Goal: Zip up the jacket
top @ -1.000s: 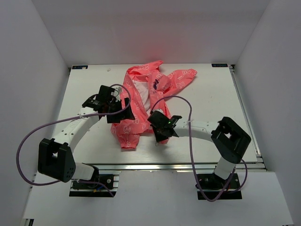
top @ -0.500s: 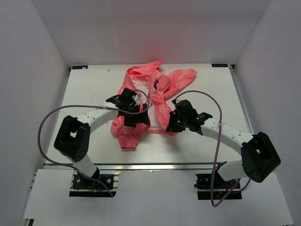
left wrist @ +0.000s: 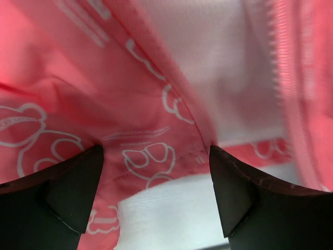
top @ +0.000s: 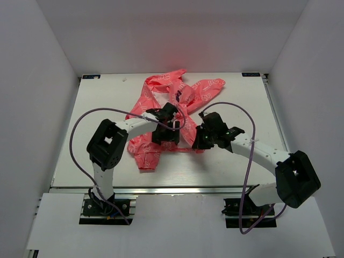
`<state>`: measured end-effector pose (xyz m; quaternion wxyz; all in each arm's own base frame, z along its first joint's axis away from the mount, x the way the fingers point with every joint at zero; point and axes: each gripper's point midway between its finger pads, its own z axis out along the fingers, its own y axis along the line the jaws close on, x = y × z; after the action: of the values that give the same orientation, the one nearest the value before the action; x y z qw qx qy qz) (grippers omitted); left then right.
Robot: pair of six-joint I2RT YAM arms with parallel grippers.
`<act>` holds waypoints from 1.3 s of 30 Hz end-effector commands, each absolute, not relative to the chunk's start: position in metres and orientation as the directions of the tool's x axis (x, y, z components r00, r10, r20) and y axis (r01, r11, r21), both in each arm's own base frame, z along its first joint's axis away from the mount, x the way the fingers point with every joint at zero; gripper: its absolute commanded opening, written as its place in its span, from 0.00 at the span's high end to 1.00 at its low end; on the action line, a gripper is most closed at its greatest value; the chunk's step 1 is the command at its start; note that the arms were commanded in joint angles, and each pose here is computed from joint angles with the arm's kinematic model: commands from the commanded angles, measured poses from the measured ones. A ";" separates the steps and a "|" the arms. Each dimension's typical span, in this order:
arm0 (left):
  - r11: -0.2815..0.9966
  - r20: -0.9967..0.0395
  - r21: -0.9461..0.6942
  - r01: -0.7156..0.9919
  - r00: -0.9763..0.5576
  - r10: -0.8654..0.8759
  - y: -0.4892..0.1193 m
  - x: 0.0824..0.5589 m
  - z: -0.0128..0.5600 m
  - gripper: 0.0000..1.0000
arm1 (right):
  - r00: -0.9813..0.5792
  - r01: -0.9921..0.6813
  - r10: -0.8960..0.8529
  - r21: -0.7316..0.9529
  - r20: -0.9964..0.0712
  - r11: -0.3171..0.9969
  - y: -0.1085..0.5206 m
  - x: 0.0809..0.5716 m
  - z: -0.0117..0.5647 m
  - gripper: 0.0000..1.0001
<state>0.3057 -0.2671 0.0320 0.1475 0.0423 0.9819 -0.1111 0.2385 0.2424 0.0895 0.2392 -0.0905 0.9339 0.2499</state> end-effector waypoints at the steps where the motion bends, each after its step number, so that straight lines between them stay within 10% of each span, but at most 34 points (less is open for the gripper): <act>1: 0.995 -0.306 -0.066 0.070 -0.951 0.046 -0.253 0.305 0.025 0.08 | -0.848 -0.296 -0.052 0.390 -0.527 0.872 0.238 0.251 0.098 1.00; 21: 0.999 -0.340 0.041 0.024 -0.940 0.037 -0.247 0.311 0.042 0.43 | -0.883 -0.226 -0.046 0.337 -0.466 0.914 0.222 0.244 0.054 1.00; 32: 0.991 -0.307 -0.025 0.130 -0.945 0.116 -0.243 0.285 0.061 0.94 | -0.878 -0.230 -0.038 0.353 -0.477 0.907 0.226 0.251 0.048 1.00; 39: 0.964 -0.326 -0.143 0.224 -0.930 0.167 -0.256 0.273 0.082 1.00 | -0.853 -0.357 -0.085 0.457 -0.515 0.815 0.251 0.251 0.064 1.00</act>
<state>0.2793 -0.2432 0.0484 0.1378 0.0751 0.9872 -0.0265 0.2446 0.2316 0.0485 0.2203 -0.0851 0.9455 0.2241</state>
